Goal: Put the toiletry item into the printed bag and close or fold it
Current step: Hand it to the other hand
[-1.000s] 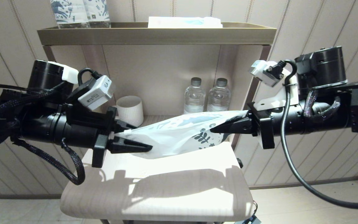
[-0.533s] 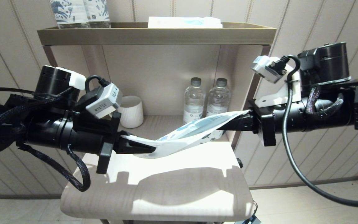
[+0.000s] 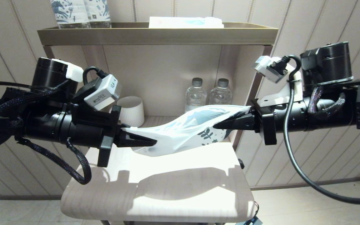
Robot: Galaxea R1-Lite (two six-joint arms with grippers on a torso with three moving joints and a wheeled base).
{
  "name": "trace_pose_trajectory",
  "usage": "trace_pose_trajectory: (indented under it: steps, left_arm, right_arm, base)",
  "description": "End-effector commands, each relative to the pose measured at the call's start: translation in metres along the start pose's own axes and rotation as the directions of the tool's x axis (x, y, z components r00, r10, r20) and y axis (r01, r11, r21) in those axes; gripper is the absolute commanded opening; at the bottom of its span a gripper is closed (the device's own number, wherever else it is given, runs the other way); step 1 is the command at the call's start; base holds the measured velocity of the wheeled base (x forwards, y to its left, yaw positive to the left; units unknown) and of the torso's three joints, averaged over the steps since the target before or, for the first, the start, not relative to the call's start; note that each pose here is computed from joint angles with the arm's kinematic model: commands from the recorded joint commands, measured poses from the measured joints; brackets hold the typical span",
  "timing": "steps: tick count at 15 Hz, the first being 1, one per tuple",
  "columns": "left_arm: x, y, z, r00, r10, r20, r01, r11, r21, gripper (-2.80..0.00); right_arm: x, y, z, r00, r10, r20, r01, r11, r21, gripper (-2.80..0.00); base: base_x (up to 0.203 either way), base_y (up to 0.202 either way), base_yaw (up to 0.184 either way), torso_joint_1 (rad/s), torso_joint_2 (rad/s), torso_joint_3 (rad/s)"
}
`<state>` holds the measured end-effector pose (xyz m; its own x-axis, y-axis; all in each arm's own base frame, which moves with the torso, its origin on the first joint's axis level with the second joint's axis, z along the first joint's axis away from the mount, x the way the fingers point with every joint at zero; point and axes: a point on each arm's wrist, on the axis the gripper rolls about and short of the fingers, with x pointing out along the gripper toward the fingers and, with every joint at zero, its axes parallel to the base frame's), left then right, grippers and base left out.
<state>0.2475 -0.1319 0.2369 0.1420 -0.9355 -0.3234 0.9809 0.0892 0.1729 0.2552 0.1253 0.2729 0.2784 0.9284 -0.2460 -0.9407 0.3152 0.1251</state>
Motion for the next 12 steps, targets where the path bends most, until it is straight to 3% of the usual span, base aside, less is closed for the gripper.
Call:
trace_pose_trajectory:
  steps: [1, 4, 5, 12]
  left_arm:
    - [0.0013, 0.0008, -0.0014, 1.000, -0.007, 0.001, 0.007, 1.000, -0.001, -2.80]
    - [0.0023, 0.0007, -0.0038, 1.000, -0.009, -0.004, 0.009, 1.000, -0.007, -2.80]
    - [0.0026, 0.0010, -0.0039, 1.000, -0.010, -0.003, 0.010, 1.000, -0.007, -2.80]
    - [0.0021, 0.0000, -0.0054, 1.000, -0.009, -0.006, 0.009, 1.000, -0.009, -2.80]
  right_arm:
    - [0.0010, -0.0009, -0.0011, 1.000, 0.001, -0.004, -0.001, 1.000, 0.003, -2.80]
    - [0.0072, -0.0044, -0.0062, 0.997, -0.069, -0.031, 0.069, 0.998, 0.003, -2.80]
    - [0.0080, -0.0048, -0.0064, 0.997, -0.076, -0.031, 0.076, 0.997, -0.001, 0.00]
    - [0.0093, -0.0047, -0.0072, 0.997, -0.067, -0.037, 0.067, 0.998, 0.000, 0.00]
  base:
    - [0.000, 0.000, 0.000, 0.000, 0.00, 0.000]
    - [0.000, 0.000, 0.000, 0.000, 0.00, 0.000]
    - [0.000, 0.000, 0.000, 0.000, 0.00, 0.000]
    - [0.000, 0.000, 0.000, 0.000, 0.00, 0.000]
